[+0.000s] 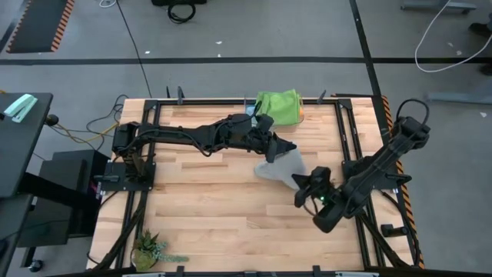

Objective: Fold microfiber towels
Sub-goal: Fold the gray microfiber cloth

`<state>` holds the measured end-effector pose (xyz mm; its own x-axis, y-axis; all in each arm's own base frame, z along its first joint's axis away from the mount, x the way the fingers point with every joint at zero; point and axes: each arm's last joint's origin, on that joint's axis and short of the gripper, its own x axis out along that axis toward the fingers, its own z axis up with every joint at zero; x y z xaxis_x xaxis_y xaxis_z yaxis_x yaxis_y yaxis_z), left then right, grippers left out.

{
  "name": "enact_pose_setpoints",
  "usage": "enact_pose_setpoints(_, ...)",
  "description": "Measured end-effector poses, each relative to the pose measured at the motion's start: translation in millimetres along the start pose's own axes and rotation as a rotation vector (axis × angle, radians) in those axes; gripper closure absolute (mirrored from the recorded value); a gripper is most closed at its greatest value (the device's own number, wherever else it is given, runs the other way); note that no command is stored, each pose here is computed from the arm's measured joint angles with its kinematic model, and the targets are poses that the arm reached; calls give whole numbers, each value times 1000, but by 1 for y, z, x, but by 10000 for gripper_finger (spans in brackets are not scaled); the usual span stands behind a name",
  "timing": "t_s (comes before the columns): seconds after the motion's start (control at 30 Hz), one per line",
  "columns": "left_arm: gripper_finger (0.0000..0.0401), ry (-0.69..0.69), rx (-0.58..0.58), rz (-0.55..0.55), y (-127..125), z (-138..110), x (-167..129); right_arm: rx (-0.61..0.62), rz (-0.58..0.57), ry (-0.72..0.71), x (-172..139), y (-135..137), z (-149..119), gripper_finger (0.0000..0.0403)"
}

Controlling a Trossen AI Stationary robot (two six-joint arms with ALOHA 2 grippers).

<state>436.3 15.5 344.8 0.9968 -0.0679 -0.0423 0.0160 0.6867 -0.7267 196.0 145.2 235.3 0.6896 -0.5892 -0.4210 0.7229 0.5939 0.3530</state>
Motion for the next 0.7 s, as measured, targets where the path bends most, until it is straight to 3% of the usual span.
enact_pose_setpoints(0.23, 395, -3, -21, 4, 2, 2, 0, -78, 12, 21, 7, 9, -12, 384)
enact_pose_setpoints(0.5, 395, -7, -24, 7, 3, 3, -1, -162, -115, 73, 11, -11, 1, 391)
enact_pose_setpoints(0.7, 395, -8, -18, 7, 3, 3, -1, -54, -182, 37, 18, -17, 10, 396)
